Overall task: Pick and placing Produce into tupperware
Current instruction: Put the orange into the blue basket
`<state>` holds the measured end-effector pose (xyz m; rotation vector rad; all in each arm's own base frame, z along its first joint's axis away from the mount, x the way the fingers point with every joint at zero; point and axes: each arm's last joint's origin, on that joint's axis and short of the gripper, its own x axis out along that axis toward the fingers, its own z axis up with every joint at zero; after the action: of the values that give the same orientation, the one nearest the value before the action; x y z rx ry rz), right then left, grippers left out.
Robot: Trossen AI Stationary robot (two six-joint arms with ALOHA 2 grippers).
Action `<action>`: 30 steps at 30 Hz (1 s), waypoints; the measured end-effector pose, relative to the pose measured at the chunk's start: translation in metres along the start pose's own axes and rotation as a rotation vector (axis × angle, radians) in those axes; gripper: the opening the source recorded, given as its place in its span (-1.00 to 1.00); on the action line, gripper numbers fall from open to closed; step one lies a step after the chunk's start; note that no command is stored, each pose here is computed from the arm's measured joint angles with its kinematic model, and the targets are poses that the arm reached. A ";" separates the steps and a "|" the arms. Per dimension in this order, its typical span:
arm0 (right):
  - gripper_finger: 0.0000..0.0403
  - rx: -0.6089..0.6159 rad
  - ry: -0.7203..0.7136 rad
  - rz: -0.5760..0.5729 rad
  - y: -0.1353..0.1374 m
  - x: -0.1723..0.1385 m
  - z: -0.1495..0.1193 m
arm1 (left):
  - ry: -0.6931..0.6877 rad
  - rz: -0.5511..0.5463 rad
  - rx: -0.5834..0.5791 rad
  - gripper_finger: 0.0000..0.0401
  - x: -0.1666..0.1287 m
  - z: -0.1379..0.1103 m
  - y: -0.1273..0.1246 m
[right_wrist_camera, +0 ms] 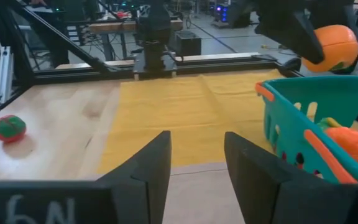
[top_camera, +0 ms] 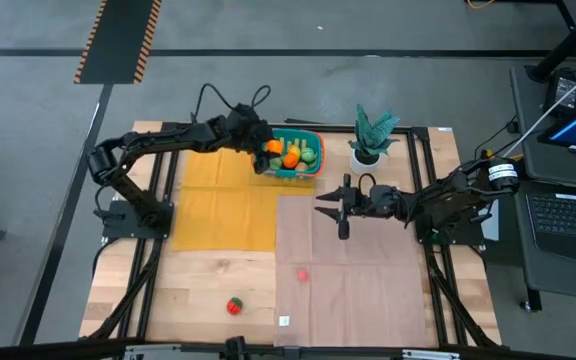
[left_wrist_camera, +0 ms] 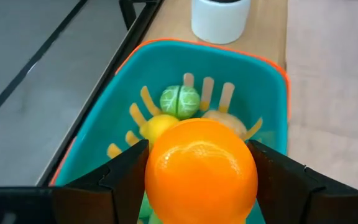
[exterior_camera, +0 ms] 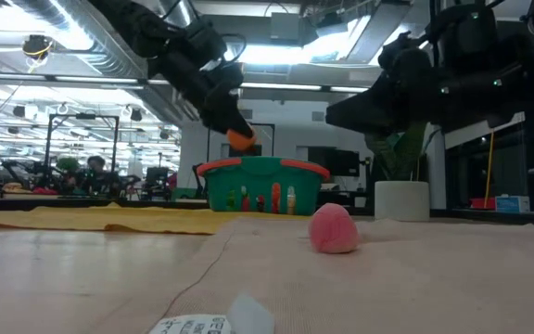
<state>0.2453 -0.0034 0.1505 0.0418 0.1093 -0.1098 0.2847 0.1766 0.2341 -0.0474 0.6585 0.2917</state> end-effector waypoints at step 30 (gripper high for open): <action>-0.24 0.002 -0.002 -0.083 -0.020 0.001 0.001 | 0.135 -0.024 -0.003 0.19 0.028 -0.023 0.004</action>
<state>0.2442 -0.0238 0.1505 0.0389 0.1089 -0.1924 0.2904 0.1844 0.1991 -0.0784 0.7911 0.2681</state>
